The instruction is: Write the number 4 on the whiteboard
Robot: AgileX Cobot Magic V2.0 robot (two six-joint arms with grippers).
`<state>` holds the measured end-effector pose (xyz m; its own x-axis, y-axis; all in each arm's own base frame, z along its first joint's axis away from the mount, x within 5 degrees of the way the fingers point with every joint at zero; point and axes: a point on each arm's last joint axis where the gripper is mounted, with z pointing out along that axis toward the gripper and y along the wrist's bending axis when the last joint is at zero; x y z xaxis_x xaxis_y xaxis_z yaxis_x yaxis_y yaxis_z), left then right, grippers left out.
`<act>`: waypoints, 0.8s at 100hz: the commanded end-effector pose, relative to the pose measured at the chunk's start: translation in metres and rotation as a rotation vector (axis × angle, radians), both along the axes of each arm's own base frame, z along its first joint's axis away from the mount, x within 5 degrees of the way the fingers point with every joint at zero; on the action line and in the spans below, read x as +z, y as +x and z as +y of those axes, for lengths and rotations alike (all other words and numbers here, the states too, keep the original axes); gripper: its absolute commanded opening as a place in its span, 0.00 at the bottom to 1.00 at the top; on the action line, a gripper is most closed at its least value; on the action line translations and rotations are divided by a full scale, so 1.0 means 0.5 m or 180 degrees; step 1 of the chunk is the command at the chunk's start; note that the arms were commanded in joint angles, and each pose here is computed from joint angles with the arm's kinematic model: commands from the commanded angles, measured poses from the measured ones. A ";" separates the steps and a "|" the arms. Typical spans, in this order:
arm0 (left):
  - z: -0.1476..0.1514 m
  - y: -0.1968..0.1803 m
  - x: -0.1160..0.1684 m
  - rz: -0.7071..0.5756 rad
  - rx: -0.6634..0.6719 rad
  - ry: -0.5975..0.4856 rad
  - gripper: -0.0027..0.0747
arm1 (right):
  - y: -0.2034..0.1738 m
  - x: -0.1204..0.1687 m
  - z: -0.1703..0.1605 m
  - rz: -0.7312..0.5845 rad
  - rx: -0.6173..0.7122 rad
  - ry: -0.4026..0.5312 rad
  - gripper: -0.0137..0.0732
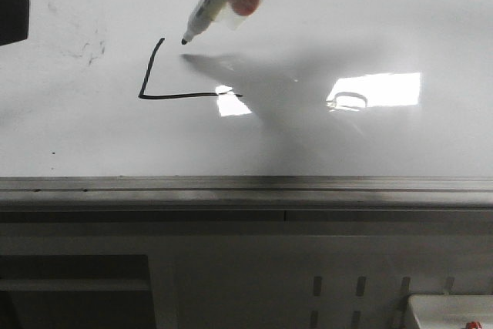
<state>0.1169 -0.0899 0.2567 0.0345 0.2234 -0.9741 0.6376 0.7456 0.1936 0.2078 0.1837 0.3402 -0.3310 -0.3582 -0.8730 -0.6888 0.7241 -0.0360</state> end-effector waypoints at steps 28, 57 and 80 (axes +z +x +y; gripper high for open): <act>-0.004 0.002 0.033 -0.0218 -0.0035 -0.0262 0.72 | -0.026 -0.038 -0.005 0.0302 0.0097 -0.0256 0.08; -0.034 -0.015 0.030 -0.0601 -0.0552 0.0156 0.72 | -0.060 0.003 0.030 0.0111 0.0402 -0.0120 0.08; -0.085 -0.009 0.011 -0.0396 -0.0911 0.0140 0.68 | -0.099 0.043 0.068 -0.0011 0.0770 -0.0106 0.08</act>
